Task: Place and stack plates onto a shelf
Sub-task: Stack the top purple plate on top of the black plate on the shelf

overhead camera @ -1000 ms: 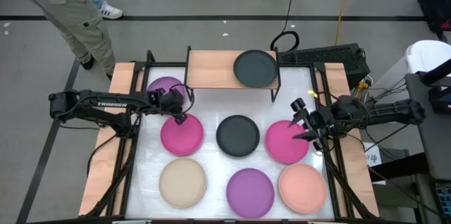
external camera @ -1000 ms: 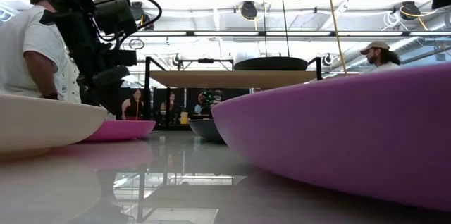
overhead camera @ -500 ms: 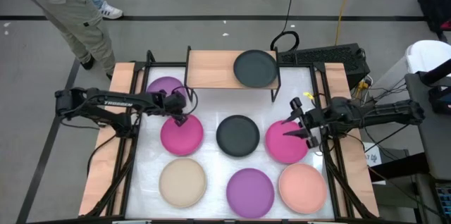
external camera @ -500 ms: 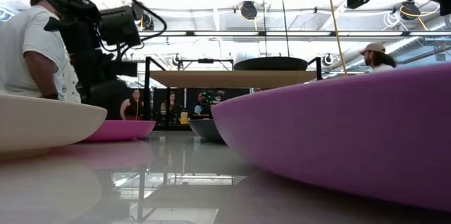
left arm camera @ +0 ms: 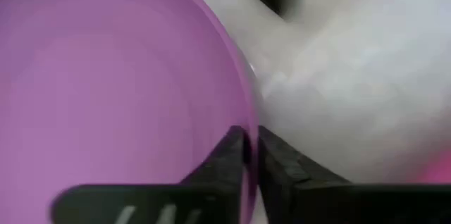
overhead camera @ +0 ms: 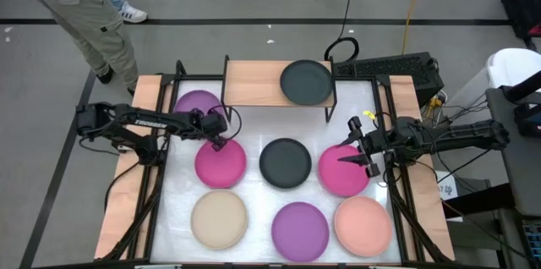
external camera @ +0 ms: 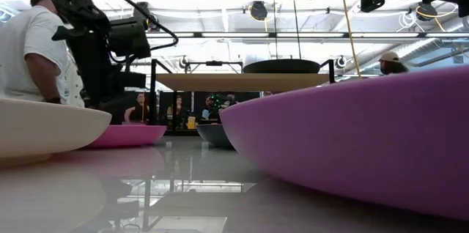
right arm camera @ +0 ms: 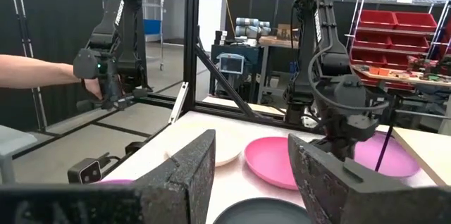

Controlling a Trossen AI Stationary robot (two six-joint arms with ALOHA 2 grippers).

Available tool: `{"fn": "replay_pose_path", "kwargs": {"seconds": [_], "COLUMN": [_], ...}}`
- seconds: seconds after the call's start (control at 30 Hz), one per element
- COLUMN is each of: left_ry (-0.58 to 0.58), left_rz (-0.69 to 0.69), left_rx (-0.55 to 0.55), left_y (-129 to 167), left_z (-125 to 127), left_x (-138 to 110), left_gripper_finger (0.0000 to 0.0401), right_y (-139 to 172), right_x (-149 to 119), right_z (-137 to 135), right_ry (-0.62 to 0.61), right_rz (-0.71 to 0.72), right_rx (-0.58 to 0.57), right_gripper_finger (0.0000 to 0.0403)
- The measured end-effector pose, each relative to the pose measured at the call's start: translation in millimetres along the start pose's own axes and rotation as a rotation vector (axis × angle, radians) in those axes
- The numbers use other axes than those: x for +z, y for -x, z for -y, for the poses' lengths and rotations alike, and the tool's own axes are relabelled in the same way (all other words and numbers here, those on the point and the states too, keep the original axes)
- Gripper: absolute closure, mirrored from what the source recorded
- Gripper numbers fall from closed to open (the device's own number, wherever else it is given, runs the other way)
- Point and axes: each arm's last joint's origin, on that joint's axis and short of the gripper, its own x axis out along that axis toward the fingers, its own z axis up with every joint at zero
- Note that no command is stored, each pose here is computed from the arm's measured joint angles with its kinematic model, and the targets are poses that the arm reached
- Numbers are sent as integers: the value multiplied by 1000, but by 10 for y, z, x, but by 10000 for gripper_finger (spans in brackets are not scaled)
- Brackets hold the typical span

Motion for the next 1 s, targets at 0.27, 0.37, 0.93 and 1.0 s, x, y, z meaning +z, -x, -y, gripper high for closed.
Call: {"fn": "replay_pose_path", "kwargs": {"seconds": [0.27,0.37,0.93,1.0], "left_ry": [29,38,0,-53], "left_rz": [29,32,424,530], "left_rx": [-14,-26,57,16], "left_y": [193,423,2106,2235], "left_z": [-40,-71,-183,-97], "left_x": [83,198,955,1130], "left_gripper_finger": [391,391,391,391], "right_y": [1,1,38,72], "right_x": [-6,-8,-75,-76], "right_z": [-1,-1,-11,-4], "right_ry": [-1,-1,-10,2], "right_rz": [-7,-9,-83,-92], "right_rx": [1,1,0,-51], "right_gripper_finger": [244,244,244,244]}}
